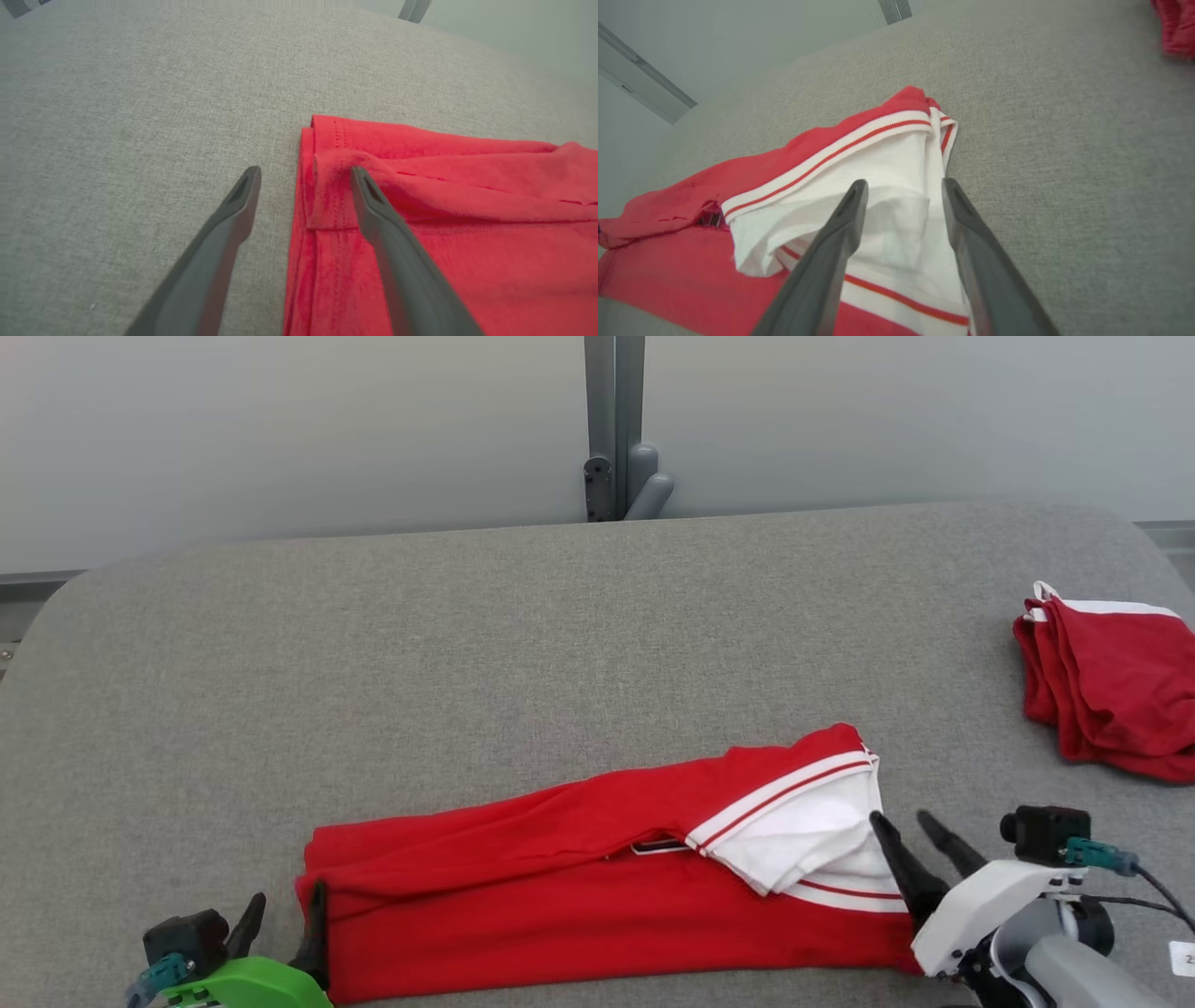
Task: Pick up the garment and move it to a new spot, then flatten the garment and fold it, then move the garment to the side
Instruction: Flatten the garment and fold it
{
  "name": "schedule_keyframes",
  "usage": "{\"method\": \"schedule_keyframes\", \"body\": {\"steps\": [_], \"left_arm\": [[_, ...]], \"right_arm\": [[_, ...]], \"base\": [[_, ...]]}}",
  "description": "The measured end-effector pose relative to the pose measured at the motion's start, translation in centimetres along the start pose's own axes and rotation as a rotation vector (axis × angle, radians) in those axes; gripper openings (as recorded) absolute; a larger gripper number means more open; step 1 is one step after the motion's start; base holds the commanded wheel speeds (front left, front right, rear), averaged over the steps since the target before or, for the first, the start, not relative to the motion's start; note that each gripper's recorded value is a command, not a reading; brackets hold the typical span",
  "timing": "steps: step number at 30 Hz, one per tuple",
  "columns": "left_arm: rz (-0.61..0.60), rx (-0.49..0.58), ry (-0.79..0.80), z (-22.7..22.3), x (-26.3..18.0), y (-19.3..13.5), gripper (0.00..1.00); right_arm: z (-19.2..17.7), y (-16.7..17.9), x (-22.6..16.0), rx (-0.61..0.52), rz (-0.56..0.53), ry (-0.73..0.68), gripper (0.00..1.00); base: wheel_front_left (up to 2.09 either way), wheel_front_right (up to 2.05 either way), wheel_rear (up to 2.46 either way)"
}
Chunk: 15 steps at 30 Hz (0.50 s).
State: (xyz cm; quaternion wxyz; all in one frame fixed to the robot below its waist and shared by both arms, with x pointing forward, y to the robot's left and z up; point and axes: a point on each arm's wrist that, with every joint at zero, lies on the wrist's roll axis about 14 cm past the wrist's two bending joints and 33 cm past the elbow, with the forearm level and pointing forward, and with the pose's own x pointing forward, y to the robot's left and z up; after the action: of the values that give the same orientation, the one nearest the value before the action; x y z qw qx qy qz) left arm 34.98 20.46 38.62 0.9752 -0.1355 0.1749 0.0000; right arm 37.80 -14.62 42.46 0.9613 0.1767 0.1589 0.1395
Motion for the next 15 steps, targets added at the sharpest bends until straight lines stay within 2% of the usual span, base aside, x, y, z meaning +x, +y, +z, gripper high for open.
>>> {"method": "schedule_keyframes", "body": {"steps": [5,15], "left_arm": [[0.053,0.037,-0.046,0.8,-0.7,1.0,1.00],[0.092,0.088,-0.151,2.5,-2.5,0.7,1.00]], "right_arm": [[2.9,-1.7,-0.6,-0.021,-0.049,-0.100,1.00],[2.3,-1.8,-1.7,-0.081,-0.085,-0.129,1.00]], "base": [[0.00,0.00,0.00],[0.00,0.00,0.00]]}}
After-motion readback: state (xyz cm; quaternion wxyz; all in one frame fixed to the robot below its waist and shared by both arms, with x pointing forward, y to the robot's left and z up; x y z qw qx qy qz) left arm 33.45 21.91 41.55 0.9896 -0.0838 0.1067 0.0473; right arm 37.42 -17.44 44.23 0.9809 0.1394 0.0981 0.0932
